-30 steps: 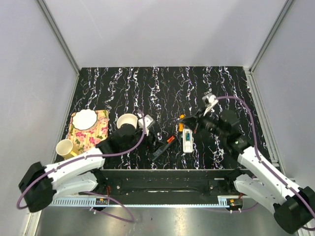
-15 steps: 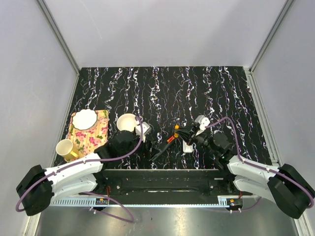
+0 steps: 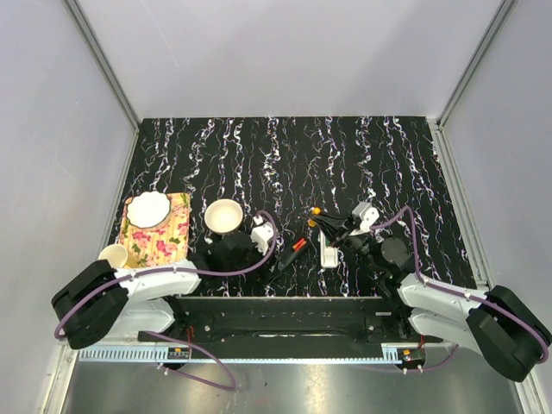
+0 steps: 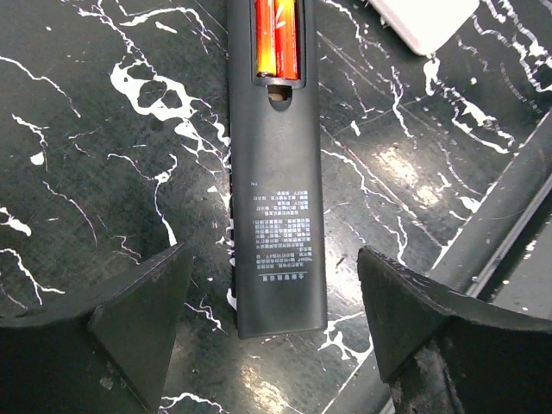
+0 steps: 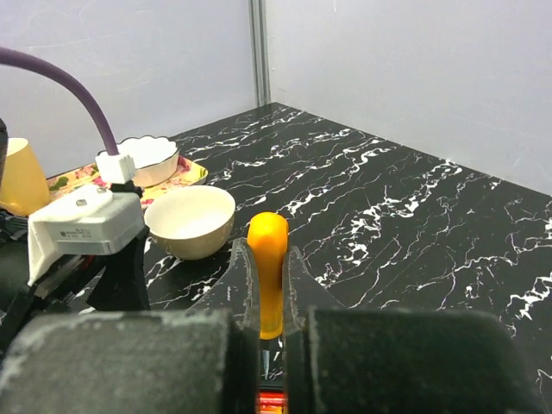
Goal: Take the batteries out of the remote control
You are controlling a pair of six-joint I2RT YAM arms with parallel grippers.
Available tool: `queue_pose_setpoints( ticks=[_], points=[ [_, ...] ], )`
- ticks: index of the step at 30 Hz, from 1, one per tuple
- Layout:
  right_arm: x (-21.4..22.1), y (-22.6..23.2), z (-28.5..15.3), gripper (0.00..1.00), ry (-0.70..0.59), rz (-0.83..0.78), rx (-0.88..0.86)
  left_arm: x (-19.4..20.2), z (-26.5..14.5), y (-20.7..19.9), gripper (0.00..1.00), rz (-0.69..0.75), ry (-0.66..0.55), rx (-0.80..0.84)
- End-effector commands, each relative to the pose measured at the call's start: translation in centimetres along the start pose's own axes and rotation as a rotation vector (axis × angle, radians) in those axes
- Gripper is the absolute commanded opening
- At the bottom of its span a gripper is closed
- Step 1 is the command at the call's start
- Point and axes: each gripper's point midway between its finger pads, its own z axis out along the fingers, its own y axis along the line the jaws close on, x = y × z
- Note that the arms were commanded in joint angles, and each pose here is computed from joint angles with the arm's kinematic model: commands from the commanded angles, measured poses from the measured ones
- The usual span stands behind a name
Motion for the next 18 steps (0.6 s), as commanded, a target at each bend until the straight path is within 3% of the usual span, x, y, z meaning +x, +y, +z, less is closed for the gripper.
queue_pose_setpoints(
  ticks=[1,8,18],
  points=[
    [-1.5,-0.7,-0.1,0.0,-0.089,-0.038,0.039,-3.1,1.5,-0.4,0.81,0.085,-0.076,-0.019],
    [-0.1,-0.9,-0.4,0.0,-0.091,-0.039,0.048,-2.1,3.0,-1.6,0.79,0.127,-0.04,-0.001],
    [0.6,-0.9,0.8,0.0,-0.097,-0.045,0.037,-0.2,3.8,-1.7,0.65,0.123,0.014,-0.026]
  ],
)
